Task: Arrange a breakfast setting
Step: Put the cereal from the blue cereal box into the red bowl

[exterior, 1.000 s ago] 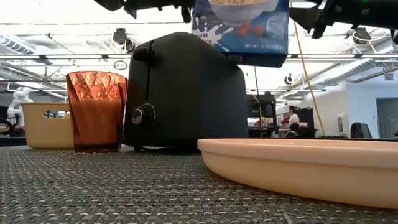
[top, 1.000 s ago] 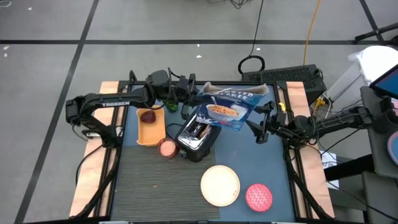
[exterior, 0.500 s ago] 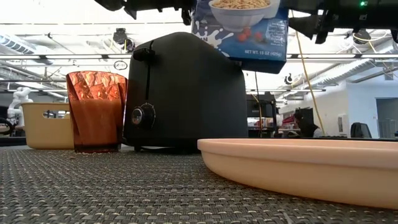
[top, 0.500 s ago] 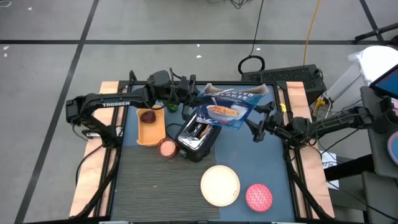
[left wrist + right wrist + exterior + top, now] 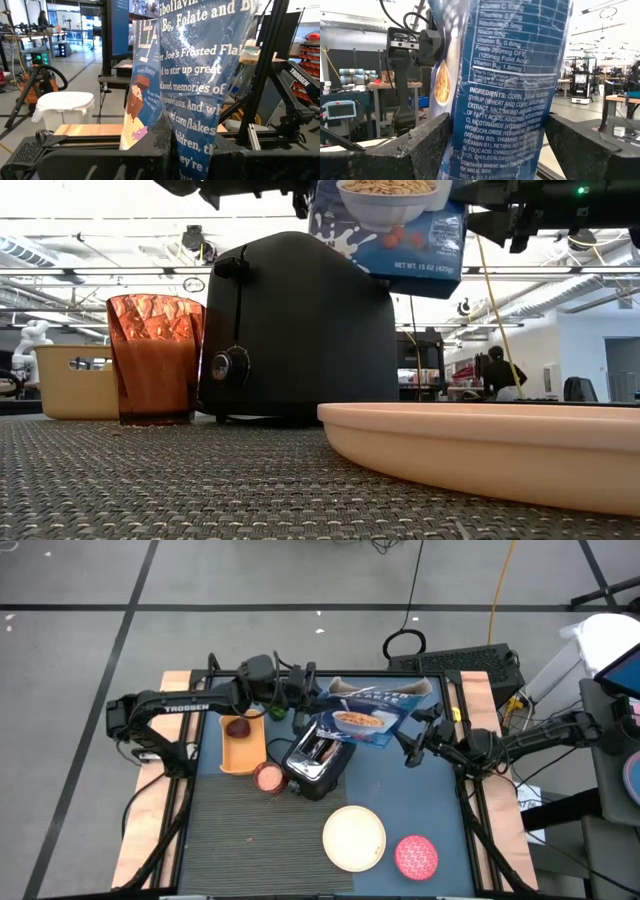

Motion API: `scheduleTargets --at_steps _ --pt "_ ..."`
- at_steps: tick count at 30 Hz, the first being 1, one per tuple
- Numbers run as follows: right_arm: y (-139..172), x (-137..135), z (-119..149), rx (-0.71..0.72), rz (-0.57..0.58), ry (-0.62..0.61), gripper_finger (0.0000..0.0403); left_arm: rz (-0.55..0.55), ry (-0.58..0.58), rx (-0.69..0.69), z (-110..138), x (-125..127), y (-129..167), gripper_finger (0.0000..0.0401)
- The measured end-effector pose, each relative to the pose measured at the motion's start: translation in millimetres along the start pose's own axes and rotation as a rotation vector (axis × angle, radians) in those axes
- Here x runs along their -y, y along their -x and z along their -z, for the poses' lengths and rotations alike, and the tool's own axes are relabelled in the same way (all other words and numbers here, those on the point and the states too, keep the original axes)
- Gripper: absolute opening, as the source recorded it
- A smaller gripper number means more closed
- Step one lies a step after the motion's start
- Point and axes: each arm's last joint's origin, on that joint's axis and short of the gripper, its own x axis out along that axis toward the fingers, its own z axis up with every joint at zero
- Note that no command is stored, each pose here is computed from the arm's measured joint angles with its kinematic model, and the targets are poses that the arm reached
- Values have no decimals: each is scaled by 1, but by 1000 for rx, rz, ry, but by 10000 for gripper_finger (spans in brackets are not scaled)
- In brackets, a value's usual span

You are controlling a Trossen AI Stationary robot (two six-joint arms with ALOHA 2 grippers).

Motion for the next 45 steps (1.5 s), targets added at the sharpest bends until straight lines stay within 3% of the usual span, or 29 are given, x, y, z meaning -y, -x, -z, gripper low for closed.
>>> scheduleTargets --at_steps 11,24,45 --pt "0 -2 1 1 -84 -86 313 59 5 -5 2 19 -9 24" --pt "2 -2 -1 4 -114 -13 313 92 2 -2 -5 32 -5 24" --pt "5 -1 -3 14 -153 -15 313 78 -10 -5 -18 39 9 23"
